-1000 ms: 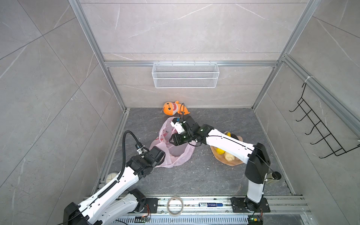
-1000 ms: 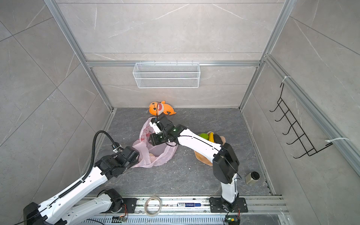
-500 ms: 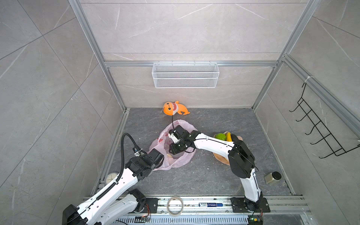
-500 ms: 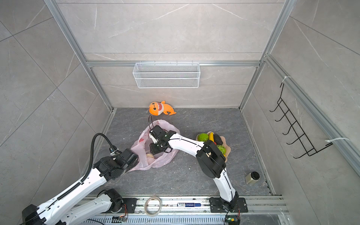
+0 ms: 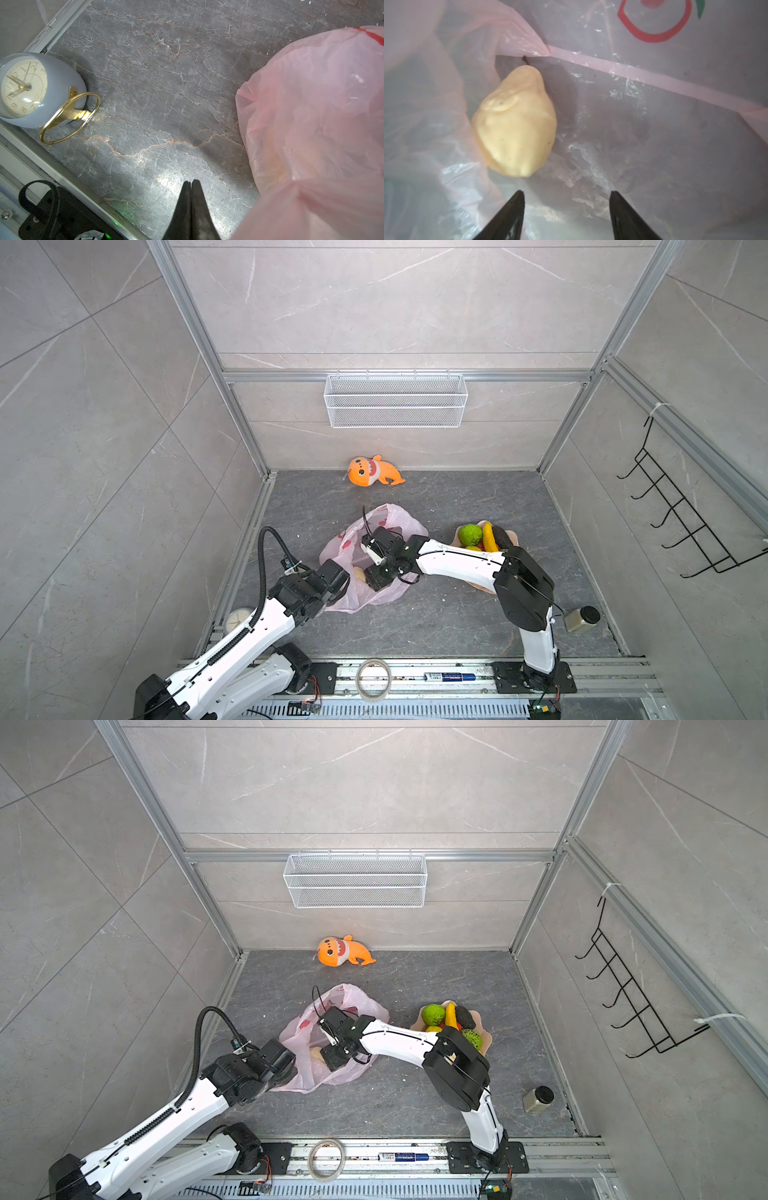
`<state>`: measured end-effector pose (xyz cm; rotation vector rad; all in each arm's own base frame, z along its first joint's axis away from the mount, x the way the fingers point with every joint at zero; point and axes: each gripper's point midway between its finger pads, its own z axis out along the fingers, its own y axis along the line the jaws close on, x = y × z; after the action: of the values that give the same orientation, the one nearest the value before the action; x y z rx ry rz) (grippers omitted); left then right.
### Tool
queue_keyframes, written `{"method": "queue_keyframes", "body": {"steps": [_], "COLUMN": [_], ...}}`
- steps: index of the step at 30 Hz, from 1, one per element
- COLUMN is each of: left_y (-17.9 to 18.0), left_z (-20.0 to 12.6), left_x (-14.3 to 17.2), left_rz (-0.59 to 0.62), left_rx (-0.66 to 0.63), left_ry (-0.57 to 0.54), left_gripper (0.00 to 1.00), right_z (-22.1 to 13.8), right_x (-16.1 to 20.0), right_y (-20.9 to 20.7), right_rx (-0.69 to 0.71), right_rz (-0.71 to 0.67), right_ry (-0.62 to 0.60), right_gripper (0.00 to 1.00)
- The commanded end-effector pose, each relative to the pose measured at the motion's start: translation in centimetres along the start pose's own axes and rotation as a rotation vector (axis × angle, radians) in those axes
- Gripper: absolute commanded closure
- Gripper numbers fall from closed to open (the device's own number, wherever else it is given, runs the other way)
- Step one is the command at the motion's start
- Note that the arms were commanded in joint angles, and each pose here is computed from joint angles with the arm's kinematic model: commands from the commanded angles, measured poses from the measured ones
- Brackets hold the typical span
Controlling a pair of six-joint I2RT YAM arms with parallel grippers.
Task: Take fruits out of the plastic bag
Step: Pick up the fruit from the plastic bag.
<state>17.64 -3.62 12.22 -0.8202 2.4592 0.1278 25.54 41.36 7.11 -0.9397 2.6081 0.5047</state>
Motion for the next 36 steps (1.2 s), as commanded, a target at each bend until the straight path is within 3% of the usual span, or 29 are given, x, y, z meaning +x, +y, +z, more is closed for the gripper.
{"method": "queue_keyframes", "body": {"steps": [1,13,36], "left_y": [1.0,0.7,0.8], "left_z": [0.0,-0.2,0.1], "left_x": [0.2,-0.1,0.1], "left_rz": [-0.015,-0.026,-0.047], "left_rx": [-0.028,0.003,0.026], "left_ry": [0.002,-0.009,-0.020], "left_gripper": [1.00,1.00,1.00], "right_z": [-1.1,0.7,5.0], "right_x": [-1.1,-4.3,-1.8], "right_y": [0.5,2.7,3.8], "right_rx": [-0.004,-0.073,-0.081], "right_rz": [-0.038,-0.051,-0.056], "right_ry": [-0.066,-0.084,0.063], "right_gripper": [0.31,0.29,0.27]}}
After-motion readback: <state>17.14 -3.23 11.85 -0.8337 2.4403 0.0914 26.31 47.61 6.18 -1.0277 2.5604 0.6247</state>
